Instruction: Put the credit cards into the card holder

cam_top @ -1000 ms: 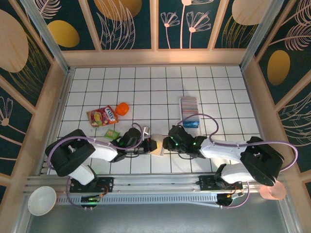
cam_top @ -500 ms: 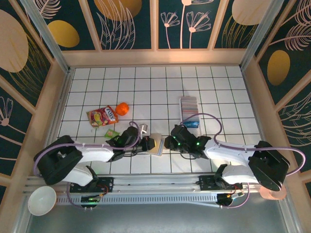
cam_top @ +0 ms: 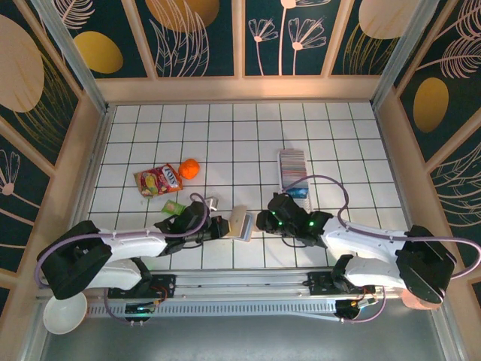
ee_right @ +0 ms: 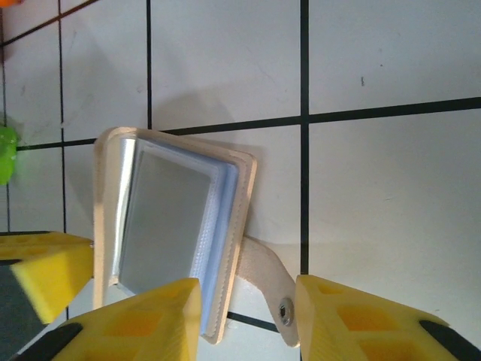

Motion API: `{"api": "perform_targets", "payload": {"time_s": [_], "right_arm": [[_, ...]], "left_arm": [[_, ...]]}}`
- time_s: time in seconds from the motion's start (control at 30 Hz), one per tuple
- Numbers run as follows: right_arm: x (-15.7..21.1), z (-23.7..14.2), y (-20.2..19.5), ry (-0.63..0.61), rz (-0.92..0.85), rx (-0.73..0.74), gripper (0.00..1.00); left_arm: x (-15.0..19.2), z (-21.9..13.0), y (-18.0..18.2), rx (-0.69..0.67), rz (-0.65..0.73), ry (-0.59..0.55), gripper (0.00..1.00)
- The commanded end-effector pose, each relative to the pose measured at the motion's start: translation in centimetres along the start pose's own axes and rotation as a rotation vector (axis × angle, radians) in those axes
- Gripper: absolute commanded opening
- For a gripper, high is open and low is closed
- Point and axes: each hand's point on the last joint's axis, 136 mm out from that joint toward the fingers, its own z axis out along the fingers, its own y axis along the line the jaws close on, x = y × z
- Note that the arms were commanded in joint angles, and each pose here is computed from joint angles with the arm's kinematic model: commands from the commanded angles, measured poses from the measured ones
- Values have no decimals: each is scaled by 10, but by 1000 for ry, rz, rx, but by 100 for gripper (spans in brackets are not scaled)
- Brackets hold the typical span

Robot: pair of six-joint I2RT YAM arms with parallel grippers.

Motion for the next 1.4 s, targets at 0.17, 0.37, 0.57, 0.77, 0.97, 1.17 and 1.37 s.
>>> {"api": "perform_targets", "payload": {"time_s": [0.17,0.37,0.57,0.77,0.97,1.17,1.37], "right_arm": [[10,0,-14,29,37,32,29],[16,2,-25,44,47,56,29],[20,4,-27,53,58,48,29],[16,8,-22,40,58,40,20],[3,9,-11,-6,46,6,15],[4,13,-8,13,36,0,12],[1,12,0,4,41,-32,3]], "left_arm": [[6,4,-12,65,-5,42,0],[6,7,-18,78,1,55,0],[7,12,-18,79,-1,70,0],[10,15,-15,69,-2,84,0],[12,16,-9,47,-7,92,0],[15,18,-3,24,-15,98,0],[16,17,-2,27,-16,100,0]]}}
